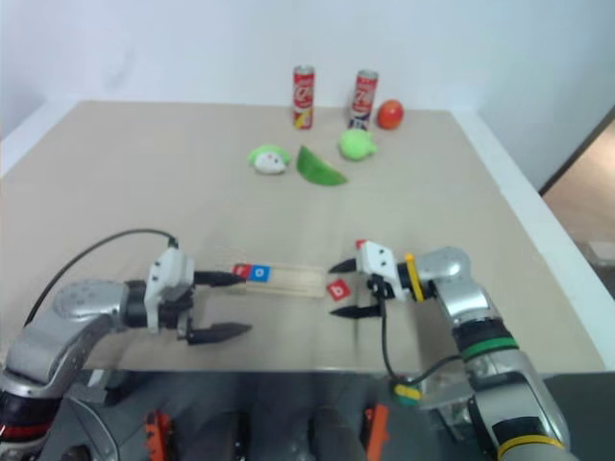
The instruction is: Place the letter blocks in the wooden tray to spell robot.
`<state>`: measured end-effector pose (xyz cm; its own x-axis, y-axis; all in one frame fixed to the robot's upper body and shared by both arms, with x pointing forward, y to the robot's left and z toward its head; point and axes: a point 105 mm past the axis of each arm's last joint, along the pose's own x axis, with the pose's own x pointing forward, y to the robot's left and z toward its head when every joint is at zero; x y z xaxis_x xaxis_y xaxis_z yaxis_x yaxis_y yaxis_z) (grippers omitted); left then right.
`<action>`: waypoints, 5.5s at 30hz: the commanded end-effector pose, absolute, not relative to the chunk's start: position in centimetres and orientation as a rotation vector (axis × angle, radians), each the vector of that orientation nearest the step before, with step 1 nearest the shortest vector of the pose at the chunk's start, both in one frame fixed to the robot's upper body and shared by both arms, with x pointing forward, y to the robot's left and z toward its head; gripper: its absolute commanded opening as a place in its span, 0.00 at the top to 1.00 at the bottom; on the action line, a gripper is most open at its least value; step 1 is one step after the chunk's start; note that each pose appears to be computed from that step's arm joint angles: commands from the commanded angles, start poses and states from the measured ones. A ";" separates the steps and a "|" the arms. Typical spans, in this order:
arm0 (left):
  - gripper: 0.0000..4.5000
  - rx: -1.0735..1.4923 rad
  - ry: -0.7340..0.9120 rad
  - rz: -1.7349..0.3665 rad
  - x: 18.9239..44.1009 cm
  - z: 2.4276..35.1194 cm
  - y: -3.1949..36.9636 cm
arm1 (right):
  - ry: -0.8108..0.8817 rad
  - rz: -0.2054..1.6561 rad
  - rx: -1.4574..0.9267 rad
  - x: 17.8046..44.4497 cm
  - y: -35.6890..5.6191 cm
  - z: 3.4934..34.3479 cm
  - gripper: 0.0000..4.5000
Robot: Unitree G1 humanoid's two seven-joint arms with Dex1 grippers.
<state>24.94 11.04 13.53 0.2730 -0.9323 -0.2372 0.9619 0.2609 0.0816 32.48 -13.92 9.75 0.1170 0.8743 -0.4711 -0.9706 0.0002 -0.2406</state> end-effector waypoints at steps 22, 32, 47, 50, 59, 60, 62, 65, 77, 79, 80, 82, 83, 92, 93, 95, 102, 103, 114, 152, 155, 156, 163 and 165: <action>0.00 0.228 0.115 -1.235 24.3 13.7 10.3 | 0.266 1.369 -0.401 30.4 -15.1 9.4 0.06; 0.00 0.254 0.081 -1.247 24.3 13.9 10.2 | 0.284 1.320 -0.365 30.5 -15.0 8.9 0.42; 0.00 0.275 -0.022 -1.031 25.5 13.7 11.9 | 0.190 1.335 -0.456 31.6 -14.9 13.8 0.74; 0.00 0.240 -0.053 -0.878 26.7 14.0 13.1 | 0.125 1.330 -0.455 33.3 -12.4 16.3 0.74; 0.00 0.195 -0.042 -0.773 26.5 13.2 13.4 | 0.150 1.343 -0.450 34.0 -5.6 14.1 0.74; 0.00 0.193 -0.043 -0.771 26.5 13.2 13.3 | 0.161 1.356 -0.457 33.9 -5.3 13.6 0.74; 0.00 0.192 -0.045 -0.768 26.4 13.2 13.3 | 0.172 1.365 -0.462 33.9 -5.0 13.0 0.74; 0.00 0.191 -0.044 -0.764 26.3 13.2 13.3 | 0.176 1.363 -0.462 34.1 -4.8 12.7 0.74; 0.00 0.210 -0.042 -0.777 25.8 12.8 12.9 | 0.195 1.362 -0.477 34.9 -4.3 11.7 0.74; 0.00 0.213 -0.036 -0.784 25.7 12.7 12.7 | 0.198 1.356 -0.471 35.1 -4.4 11.7 0.74; 0.00 0.214 -0.034 -0.787 25.7 12.6 12.7 | 0.201 1.356 -0.466 35.1 -4.4 11.7 0.74; 0.00 0.213 -0.028 -0.792 25.5 12.5 12.7 | 0.202 1.359 -0.458 35.1 -4.4 11.7 0.49; 0.00 0.213 -0.026 -0.792 25.5 12.5 12.7 | 0.201 1.359 -0.457 35.1 -4.4 11.7 0.44; 0.00 0.232 -0.010 -0.800 25.4 12.1 13.0 | 0.171 1.339 -0.402 35.0 -4.4 13.1 0.01; 0.00 0.232 -0.013 -0.798 25.5 12.1 13.0 | 0.158 1.314 -0.359 35.2 -4.4 13.8 0.01; 0.00 0.230 -0.022 -0.794 25.6 12.3 13.1 | 0.125 1.254 -0.276 35.8 -4.6 15.1 0.07; 0.00 0.211 -0.033 -0.816 25.4 12.6 12.9 | 0.095 1.028 -0.095 36.8 -5.4 15.0 0.59; 0.00 0.212 -0.033 -0.816 25.4 12.6 12.9 | 0.085 0.990 -0.090 36.8 -5.4 14.7 0.68; 0.00 0.220 -0.030 -0.821 25.4 12.5 12.7 | 0.059 0.937 -0.184 34.7 -3.6 12.4 0.99; 0.00 0.298 -0.087 -0.990 24.7 13.2 9.3 | 0.016 0.148 -0.148 37.8 -14.8 16.5 0.02; 0.00 0.304 -0.089 -0.992 24.7 13.2 9.1 | 0.054 0.081 -0.122 37.3 -15.7 15.1 0.02; 0.00 0.290 -0.095 -0.989 24.8 13.3 9.0 | 0.084 0.078 -0.098 37.0 -15.7 14.1 0.02; 0.00 0.277 -0.098 -0.991 25.0 13.5 8.9 | 0.167 0.006 0.047 36.8 -16.0 11.4 0.02; 0.00 0.284 -0.096 -0.993 25.1 13.4 8.9 | 0.194 -0.007 0.079 36.9 -15.9 10.8 0.02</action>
